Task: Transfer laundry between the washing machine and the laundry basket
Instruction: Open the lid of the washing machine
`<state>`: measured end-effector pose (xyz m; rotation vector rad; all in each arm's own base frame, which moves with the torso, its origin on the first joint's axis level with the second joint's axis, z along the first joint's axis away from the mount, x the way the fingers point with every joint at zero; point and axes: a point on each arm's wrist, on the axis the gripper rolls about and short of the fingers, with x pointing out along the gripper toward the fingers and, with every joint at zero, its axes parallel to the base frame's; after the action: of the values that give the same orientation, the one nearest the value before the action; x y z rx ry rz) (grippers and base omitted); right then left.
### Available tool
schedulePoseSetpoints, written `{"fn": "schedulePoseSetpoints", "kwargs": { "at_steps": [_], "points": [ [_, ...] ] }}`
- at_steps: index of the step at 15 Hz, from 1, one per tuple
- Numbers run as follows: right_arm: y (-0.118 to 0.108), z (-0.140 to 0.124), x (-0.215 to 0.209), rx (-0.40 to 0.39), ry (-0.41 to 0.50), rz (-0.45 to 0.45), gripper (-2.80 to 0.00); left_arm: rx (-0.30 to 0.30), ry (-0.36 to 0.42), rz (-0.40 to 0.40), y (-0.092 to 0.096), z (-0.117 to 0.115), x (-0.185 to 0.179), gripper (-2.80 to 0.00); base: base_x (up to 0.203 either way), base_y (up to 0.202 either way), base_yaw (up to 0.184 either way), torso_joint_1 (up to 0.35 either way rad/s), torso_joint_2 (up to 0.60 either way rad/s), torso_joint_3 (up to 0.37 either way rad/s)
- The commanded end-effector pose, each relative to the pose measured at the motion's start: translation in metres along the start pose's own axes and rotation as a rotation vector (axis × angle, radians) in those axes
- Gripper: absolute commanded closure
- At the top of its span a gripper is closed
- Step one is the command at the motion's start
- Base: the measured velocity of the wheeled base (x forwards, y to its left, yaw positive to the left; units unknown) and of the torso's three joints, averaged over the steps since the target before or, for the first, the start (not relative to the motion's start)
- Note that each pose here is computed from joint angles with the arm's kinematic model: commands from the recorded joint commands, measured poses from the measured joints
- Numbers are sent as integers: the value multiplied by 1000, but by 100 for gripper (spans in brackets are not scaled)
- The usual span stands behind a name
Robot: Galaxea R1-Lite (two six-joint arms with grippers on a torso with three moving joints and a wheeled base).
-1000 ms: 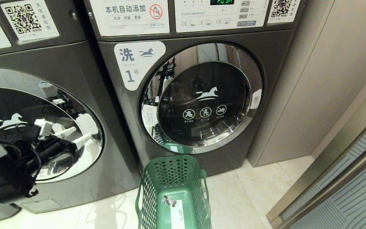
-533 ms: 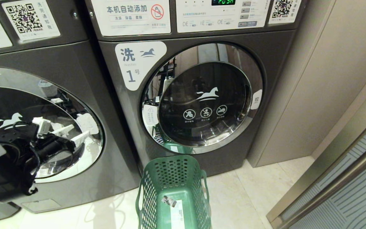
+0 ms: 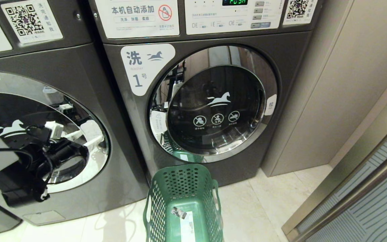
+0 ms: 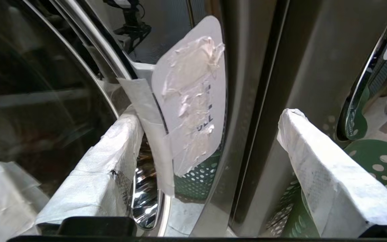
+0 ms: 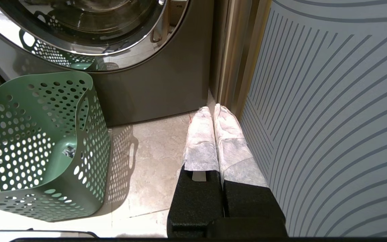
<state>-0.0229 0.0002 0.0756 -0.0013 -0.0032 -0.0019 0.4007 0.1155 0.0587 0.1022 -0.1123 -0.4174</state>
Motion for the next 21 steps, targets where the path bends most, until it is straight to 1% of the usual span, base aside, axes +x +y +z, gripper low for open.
{"fn": "schedulePoseSetpoints", "kwargs": {
  "at_steps": [1,9,12,15,17,18,21],
  "points": [
    [0,0,0,0,1,0,0,6,-10,-16,-2,-2,7,-280,0,0,0,0,0,0],
    [0,0,0,0,0,0,0,-13,-1,-64,-5,-24,26,-280,0,0,0,0,0,0],
    [0,0,0,0,0,0,0,-30,-13,-93,-1,-30,32,-280,0,0,0,0,0,0],
    [0,0,0,0,2,0,0,-43,-15,-102,0,-30,32,-280,0,0,0,0,0,0],
    [0,0,0,0,1,0,0,-36,-22,-136,-1,-28,32,-280,0,0,0,0,0,0],
    [0,0,0,0,0,0,0,-31,-28,-139,-2,-27,32,-280,0,0,0,0,0,0],
    [0,0,0,0,0,0,0,-52,-6,-141,-7,-29,25,-280,0,0,0,0,0,0]
  ]
}}
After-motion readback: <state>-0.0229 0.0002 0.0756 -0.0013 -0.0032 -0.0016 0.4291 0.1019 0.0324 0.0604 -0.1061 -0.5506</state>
